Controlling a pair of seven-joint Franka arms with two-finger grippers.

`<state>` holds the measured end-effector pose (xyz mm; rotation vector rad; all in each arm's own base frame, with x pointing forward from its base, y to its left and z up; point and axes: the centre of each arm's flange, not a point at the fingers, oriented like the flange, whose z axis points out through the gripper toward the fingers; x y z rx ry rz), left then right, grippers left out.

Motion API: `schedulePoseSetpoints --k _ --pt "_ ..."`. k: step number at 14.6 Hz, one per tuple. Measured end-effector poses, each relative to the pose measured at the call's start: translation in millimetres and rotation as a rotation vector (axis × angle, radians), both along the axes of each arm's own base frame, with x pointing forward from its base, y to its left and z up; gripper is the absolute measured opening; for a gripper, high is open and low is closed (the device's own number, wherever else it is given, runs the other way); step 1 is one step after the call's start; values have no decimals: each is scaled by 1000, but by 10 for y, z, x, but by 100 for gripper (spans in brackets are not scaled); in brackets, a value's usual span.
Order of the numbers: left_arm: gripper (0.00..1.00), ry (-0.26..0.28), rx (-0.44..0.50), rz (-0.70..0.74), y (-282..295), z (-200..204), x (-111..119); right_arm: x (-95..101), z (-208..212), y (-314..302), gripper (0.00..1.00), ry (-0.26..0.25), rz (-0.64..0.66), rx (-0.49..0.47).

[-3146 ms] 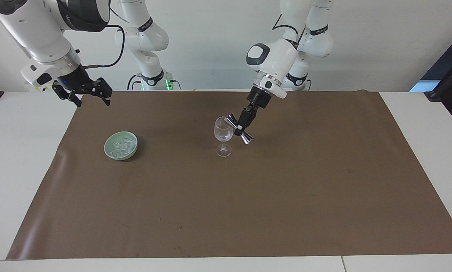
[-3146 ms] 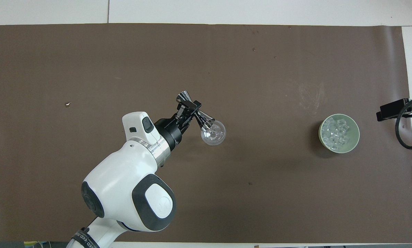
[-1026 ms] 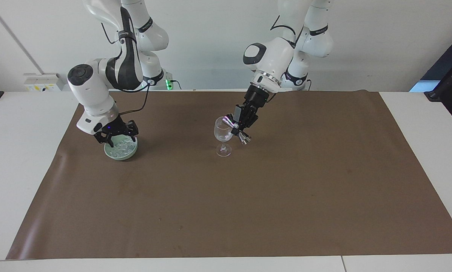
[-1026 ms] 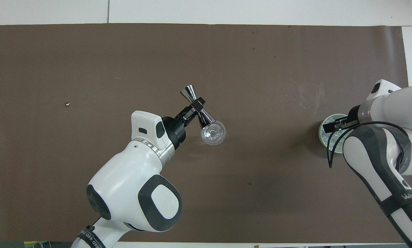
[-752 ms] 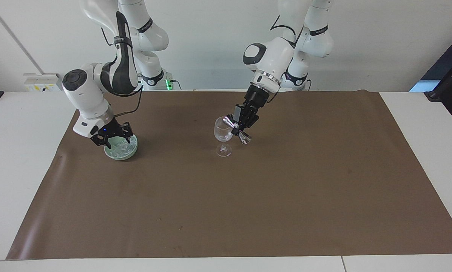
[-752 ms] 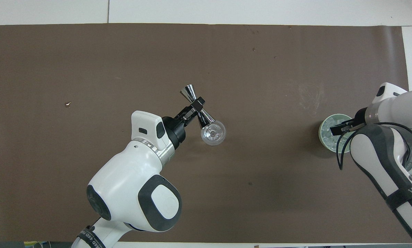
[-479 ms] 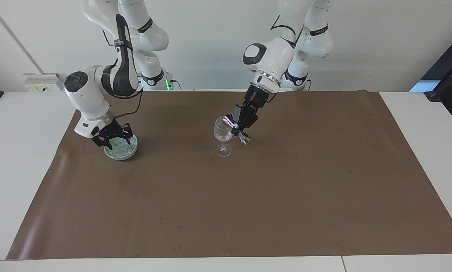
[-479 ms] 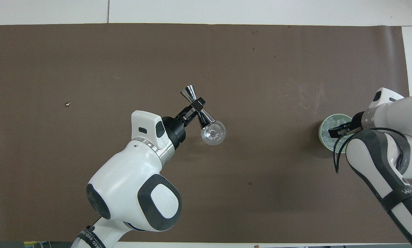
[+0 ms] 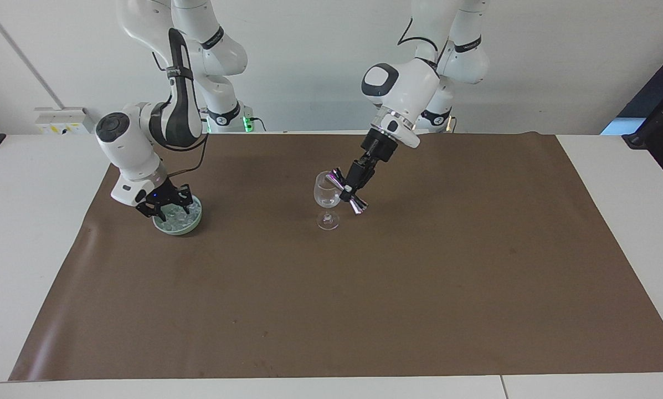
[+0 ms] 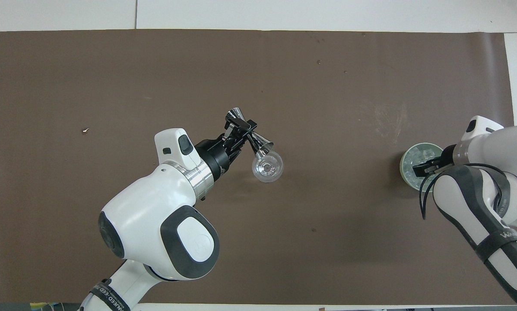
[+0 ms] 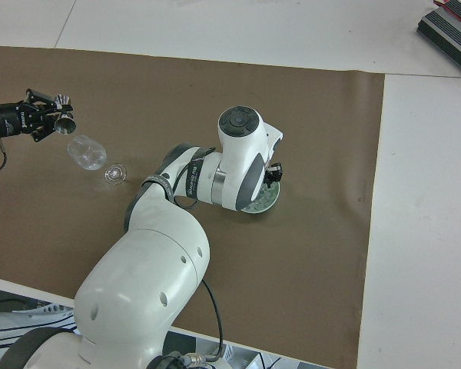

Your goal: Pour wine and add ice with both arms

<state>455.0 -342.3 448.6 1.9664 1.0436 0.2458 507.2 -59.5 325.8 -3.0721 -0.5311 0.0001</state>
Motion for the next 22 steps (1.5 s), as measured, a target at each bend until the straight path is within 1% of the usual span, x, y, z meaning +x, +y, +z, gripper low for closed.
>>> schedulePoseSetpoints --k 2,3,4,5,8,10,11,12,13,15,16,18,19,20,22 --pt "22 96 -61 50 90 -31 81 -3 -11 14 70 2 2 1" --pt "22 158 -94 65 177 -46 154 -5 -14 16 70 3 3 1" --pt "22 220 -127 74 304 -49 251 -10 -20 17 68 4 3 1" --pt "22 268 -156 81 471 -27 362 -14 -29 23 67 3 3 1" --pt "22 358 -227 126 1030 52 622 -41 -92 69 67 -19 11 -3" --pt "22 441 -285 163 1504 60 779 -52 -113 79 66 -26 13 -4" --pt "22 472 -313 186 1817 63 858 -52 -113 78 66 -26 13 -4" --pt "22 497 -343 223 2150 69 920 -54 -114 77 65 -26 12 -4" --pt "22 520 -370 261 2442 63 949 -61 -126 73 62 -23 11 -4" --pt "22 566 -412 310 2921 -12 950 -64 -134 63 62 -21 9 -3" --pt "22 581 -429 338 3155 -64 938 -64 -134 63 62 -21 9 -3" --pt "22 606 -458 411 3571 -231 909 -65 -135 62 59 -21 9 -3" --pt "22 618 -482 448 3735 -330 908 -66 -137 59 53 -20 8 -3" --pt "22 624 -515 480 3880 -427 915 -66 -137 59 53 -20 8 -3" --pt "22 625 -588 538 4133 -604 924 -67 -139 54 41 -20 7 -3"
